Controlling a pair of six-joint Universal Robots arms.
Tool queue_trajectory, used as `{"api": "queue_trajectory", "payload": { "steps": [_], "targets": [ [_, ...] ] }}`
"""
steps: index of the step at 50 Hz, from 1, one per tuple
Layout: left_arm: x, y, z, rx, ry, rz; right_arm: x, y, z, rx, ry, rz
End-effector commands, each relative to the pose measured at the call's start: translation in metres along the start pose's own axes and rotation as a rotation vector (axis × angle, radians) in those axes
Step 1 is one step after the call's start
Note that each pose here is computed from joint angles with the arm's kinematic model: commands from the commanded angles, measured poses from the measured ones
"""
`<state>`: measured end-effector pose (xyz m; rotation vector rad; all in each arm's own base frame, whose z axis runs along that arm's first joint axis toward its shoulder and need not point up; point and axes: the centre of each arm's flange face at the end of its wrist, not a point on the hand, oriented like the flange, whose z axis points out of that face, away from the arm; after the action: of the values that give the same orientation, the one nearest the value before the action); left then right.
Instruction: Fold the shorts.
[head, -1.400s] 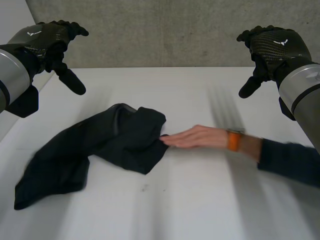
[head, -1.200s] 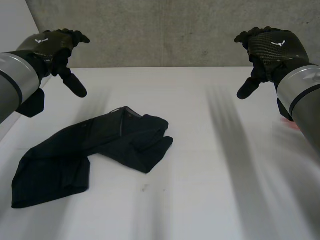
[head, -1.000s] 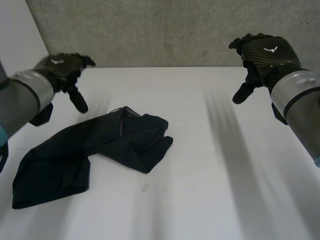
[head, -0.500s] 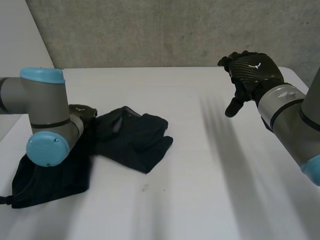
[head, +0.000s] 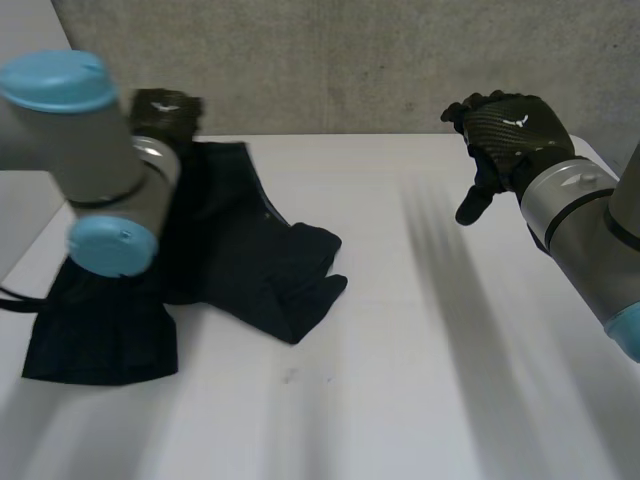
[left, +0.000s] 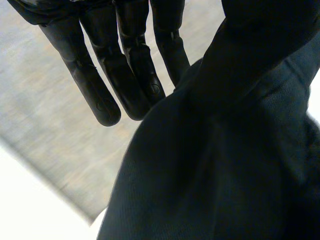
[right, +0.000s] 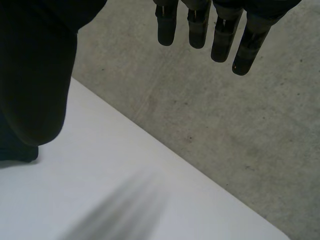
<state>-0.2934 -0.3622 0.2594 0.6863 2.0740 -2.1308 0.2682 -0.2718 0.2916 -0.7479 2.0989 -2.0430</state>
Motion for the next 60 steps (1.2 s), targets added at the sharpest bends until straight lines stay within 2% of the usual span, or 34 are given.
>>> {"api": "queue_trajectory", "payload": {
  "steps": [1, 3, 7, 13, 17, 20, 25, 29, 34, 42, 50, 60],
  "targets": [
    [0.107, -0.021, -0.043, 0.09, 0.235, 0.005, 0.017, -0.009, 0.005, 0.028, 0.052, 0.012],
    [0.138, -0.022, -0.056, 0.111, 0.299, 0.008, 0.025, -0.009, 0.007, 0.027, 0.074, 0.013],
    [0.178, -0.01, -0.076, 0.106, 0.391, 0.023, 0.036, -0.011, 0.008, 0.032, 0.105, 0.019],
    [0.199, 0.012, -0.094, 0.05, 0.452, 0.059, 0.042, -0.008, 0.009, 0.024, 0.111, 0.018],
    [0.19, 0.028, -0.107, -0.043, 0.473, 0.11, 0.039, -0.006, 0.009, 0.014, 0.102, 0.005],
    [0.161, 0.023, -0.119, -0.111, 0.461, 0.115, 0.036, 0.0, 0.011, -0.003, 0.069, -0.007],
    [0.125, 0.023, -0.146, -0.189, 0.428, 0.126, 0.013, 0.031, 0.022, -0.064, -0.105, -0.093],
    [0.096, 0.024, -0.165, -0.236, 0.321, 0.058, -0.002, 0.053, 0.025, -0.098, -0.216, -0.175],
    [0.073, 0.033, -0.188, -0.279, 0.212, -0.101, -0.021, 0.085, 0.03, -0.149, -0.312, -0.16],
    [0.059, 0.072, -0.204, -0.415, 0.144, -0.167, -0.06, 0.118, 0.043, -0.128, -0.389, -0.056],
    [0.057, 0.106, -0.191, -0.445, 0.031, -0.167, -0.096, 0.143, 0.053, -0.095, -0.449, -0.042],
    [0.058, 0.11, -0.182, -0.402, -0.013, -0.171, -0.115, 0.152, 0.064, -0.073, -0.469, -0.041]
  ]
}}
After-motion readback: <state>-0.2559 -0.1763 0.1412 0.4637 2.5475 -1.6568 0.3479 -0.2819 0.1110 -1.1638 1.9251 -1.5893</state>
